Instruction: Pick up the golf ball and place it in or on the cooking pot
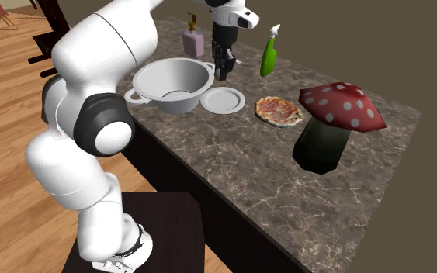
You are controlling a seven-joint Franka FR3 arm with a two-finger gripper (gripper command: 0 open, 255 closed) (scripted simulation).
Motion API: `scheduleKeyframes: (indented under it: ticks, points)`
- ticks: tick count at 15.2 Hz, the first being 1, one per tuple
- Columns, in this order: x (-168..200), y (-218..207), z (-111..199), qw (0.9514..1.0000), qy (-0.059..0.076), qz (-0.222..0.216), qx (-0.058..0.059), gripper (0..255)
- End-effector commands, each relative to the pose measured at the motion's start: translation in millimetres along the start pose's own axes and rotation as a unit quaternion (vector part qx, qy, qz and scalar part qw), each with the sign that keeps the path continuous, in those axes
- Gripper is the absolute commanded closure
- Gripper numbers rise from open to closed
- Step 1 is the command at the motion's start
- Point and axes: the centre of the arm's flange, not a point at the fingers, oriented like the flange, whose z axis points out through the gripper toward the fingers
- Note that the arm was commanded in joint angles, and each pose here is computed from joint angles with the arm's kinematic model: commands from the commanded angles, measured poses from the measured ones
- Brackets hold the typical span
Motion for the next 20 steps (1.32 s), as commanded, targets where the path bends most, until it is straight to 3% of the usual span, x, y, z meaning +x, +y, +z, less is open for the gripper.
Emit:
scheduleKeyframes:
  ticks: [1, 17, 20]
  points:
    - [-15, -24, 3, 1.0000, -0.001, 0.001, 0.000, 255]
    - [-131, -203, 16, 1.0000, -0.001, 0.001, 0.000, 255]
    - [-129, -202, 32, 1.0000, -0.001, 0.001, 0.000, 255]
